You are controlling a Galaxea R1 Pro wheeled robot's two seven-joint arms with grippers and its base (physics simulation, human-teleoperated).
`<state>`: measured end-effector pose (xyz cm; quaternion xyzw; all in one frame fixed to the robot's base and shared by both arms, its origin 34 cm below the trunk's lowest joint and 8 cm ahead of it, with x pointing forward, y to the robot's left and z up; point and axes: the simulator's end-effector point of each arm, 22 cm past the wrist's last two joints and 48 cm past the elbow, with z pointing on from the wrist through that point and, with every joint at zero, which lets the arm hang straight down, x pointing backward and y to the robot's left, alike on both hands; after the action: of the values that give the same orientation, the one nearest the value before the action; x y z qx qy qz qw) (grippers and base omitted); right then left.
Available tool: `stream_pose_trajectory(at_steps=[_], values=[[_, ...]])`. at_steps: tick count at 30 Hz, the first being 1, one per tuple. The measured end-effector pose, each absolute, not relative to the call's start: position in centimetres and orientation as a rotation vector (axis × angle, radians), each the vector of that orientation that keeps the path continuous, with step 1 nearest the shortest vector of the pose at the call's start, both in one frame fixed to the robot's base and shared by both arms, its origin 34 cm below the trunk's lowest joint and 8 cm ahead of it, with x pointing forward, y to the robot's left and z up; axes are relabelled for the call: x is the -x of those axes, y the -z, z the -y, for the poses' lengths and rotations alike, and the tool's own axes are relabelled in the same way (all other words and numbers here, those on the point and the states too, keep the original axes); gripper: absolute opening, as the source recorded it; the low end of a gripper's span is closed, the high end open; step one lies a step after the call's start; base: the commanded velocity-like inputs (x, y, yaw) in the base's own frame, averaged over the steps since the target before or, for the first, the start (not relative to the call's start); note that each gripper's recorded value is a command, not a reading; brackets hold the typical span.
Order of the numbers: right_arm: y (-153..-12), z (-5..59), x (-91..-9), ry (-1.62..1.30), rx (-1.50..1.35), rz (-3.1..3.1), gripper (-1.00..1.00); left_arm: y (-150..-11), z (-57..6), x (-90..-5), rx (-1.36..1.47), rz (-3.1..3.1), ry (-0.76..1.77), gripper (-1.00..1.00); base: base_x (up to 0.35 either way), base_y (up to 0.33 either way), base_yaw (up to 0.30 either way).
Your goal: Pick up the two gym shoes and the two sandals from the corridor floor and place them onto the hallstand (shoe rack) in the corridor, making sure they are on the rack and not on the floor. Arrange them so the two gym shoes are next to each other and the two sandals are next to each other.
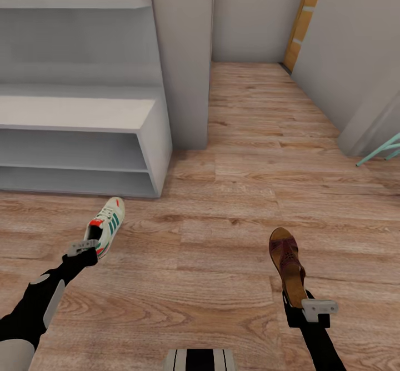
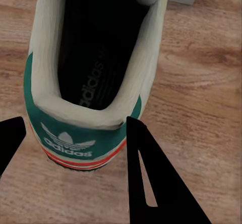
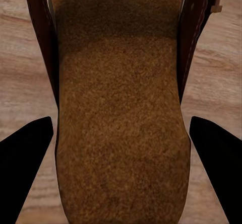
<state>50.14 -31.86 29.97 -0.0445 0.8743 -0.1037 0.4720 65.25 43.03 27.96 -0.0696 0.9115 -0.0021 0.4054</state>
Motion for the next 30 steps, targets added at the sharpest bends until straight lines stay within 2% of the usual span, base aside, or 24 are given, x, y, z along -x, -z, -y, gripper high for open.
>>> stream_pose_trajectory(at_steps=[30], values=[[-29.9,31.9,-50.1,0.253,0.107,-2.142,-1.00,-27.7,-44.0,-64.3,0.165,-2.288,-0.025,-1.00,0.000,0.000,0.000]])
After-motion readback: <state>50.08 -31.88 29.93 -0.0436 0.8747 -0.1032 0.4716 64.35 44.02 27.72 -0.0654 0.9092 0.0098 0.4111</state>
